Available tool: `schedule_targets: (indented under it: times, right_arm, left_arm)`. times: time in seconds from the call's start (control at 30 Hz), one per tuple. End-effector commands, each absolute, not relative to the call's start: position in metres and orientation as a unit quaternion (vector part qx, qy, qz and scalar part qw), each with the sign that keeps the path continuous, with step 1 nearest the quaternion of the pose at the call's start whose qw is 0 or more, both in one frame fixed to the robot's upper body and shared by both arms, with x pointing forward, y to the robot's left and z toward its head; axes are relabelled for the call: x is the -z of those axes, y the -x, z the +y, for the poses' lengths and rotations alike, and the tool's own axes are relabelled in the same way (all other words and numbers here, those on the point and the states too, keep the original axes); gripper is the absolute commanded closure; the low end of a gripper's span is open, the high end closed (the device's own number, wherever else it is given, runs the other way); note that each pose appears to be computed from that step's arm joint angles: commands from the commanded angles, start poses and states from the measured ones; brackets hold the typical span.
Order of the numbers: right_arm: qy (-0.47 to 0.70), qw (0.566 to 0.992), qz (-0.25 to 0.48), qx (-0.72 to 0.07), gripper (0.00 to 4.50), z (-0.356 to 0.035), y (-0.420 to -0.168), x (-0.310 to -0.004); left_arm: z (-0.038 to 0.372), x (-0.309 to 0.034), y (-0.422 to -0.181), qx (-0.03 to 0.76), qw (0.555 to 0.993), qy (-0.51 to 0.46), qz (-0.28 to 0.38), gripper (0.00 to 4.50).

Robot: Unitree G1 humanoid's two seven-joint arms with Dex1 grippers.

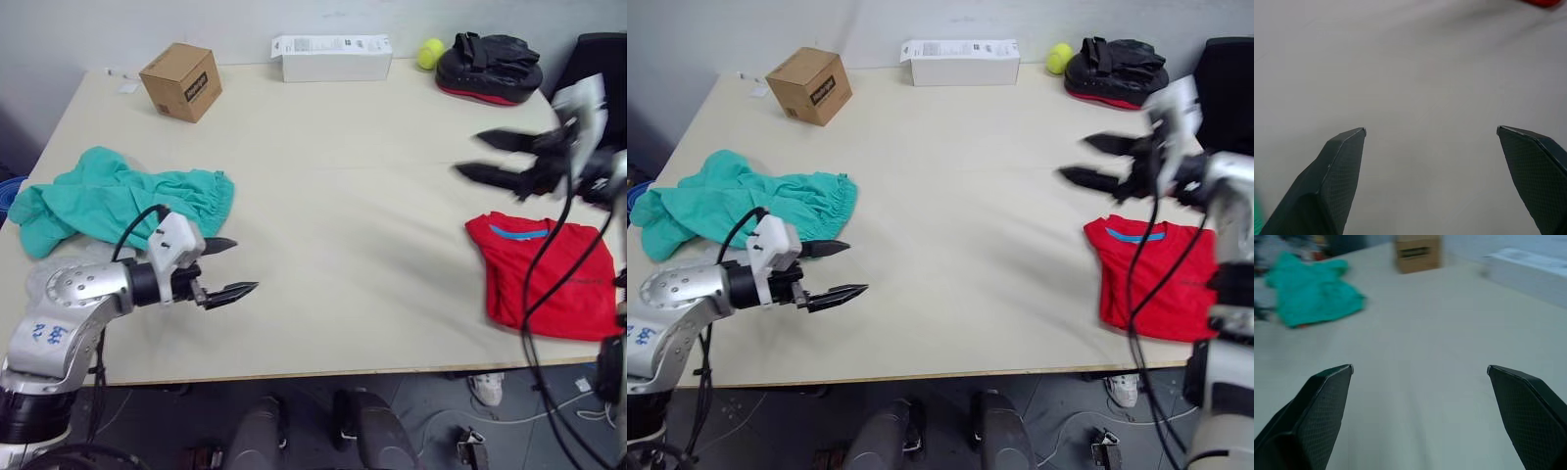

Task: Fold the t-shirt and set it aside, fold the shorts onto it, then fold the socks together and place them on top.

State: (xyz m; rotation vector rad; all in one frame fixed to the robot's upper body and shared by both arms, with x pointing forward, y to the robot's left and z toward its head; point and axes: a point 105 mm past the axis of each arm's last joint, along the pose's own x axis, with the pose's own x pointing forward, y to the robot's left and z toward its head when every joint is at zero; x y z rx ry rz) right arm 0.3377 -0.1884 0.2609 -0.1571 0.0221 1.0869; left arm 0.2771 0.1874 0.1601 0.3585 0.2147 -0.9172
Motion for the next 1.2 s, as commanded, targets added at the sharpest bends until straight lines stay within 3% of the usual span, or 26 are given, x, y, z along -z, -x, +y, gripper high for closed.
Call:
schedule_targets:
  times: [0.03,0.23,0.67,0.8,0.9,1.13,1.2]
  right_arm:
    - [0.122,0.77,-0.004,-0.626,0.02,-0.133,-0.289,-0.257]
    - [0.162,0.721,-0.02,-0.673,0.02,-0.096,-0.261,-0.23]
    - [0.154,0.74,-0.029,-0.655,0.02,-0.084,-0.254,-0.219]
    - [0.155,0.75,-0.029,-0.642,0.0,-0.085,-0.255,-0.218]
    - [0.153,0.756,-0.029,-0.636,0.0,-0.086,-0.256,-0.217]
    - [0.161,0.769,-0.022,-0.619,0.0,-0.091,-0.259,-0.212]
    - [0.165,0.772,-0.018,-0.613,0.0,-0.093,-0.26,-0.209]
  left_arm:
    - [0.214,-0.163,-0.276,0.378,0.892,-0.228,0.097,0.0]
    - [0.247,-0.151,-0.278,0.326,0.899,-0.267,0.12,0.0]
    - [0.266,-0.137,-0.346,0.263,0.877,-0.375,0.143,0.0]
    - [0.269,-0.138,-0.358,0.257,0.876,-0.38,0.148,0.88]
    - [0.261,-0.144,-0.361,0.273,0.881,-0.363,0.135,1.93]
    - [0.202,-0.177,-0.369,0.358,0.875,-0.316,0.083,4.23]
    - [0.175,-0.191,-0.369,0.395,0.864,-0.305,0.063,4.47]
